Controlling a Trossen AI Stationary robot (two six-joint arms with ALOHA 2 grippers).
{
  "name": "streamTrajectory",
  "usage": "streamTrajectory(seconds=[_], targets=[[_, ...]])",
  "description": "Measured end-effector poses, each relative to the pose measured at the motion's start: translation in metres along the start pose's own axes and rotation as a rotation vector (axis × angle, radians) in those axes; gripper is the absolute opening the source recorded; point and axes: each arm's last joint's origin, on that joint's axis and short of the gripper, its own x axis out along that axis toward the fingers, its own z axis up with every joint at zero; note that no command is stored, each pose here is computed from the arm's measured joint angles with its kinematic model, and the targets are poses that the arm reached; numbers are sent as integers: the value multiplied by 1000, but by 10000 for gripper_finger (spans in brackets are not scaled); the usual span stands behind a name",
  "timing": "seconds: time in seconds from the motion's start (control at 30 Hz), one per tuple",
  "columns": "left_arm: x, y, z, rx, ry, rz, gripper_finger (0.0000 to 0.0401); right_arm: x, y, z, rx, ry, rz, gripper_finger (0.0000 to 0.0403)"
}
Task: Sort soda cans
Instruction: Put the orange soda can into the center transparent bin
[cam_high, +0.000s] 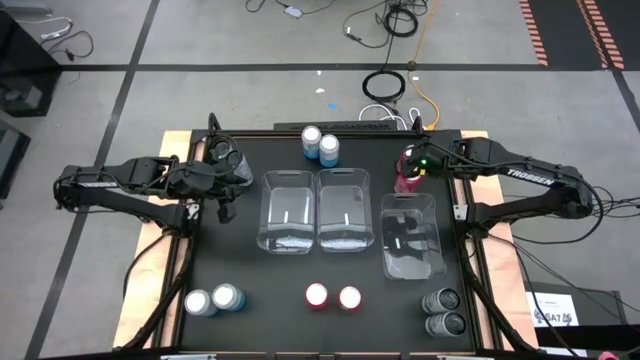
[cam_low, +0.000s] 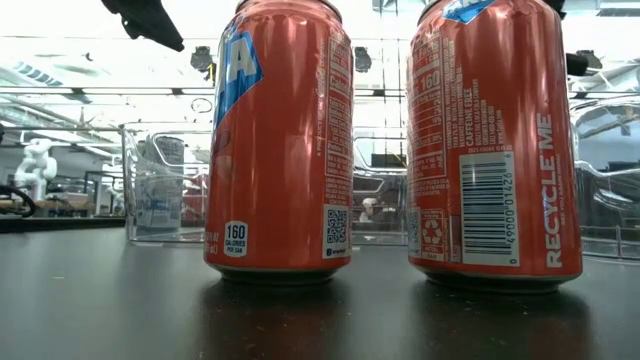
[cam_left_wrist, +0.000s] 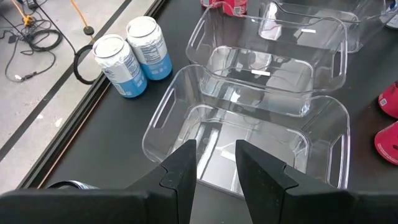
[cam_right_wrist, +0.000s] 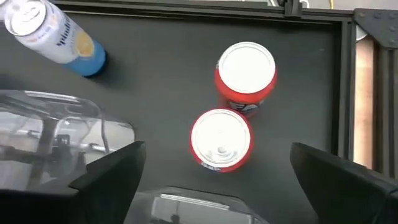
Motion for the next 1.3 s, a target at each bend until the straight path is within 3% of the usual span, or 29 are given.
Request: streamTrajectory(seconds=[0.27, 0.5, 0.8, 1.1, 1.3], targets=[[0, 0, 0, 0, 0, 0, 123, 0, 8, 5, 86, -46, 76, 396], [0, 0, 0, 10, 4, 1, 123, 6, 9, 7, 85, -55, 27, 396], [0, 0, 0, 46, 2, 5, 123, 51, 20, 17, 31, 107, -120, 396], [0, 0, 0, 36, -2, 6, 123, 78, 18, 21, 4, 230, -229, 396], [0, 0, 0, 26, -2, 7, 123, 93, 14, 16, 34, 306, -209, 396]])
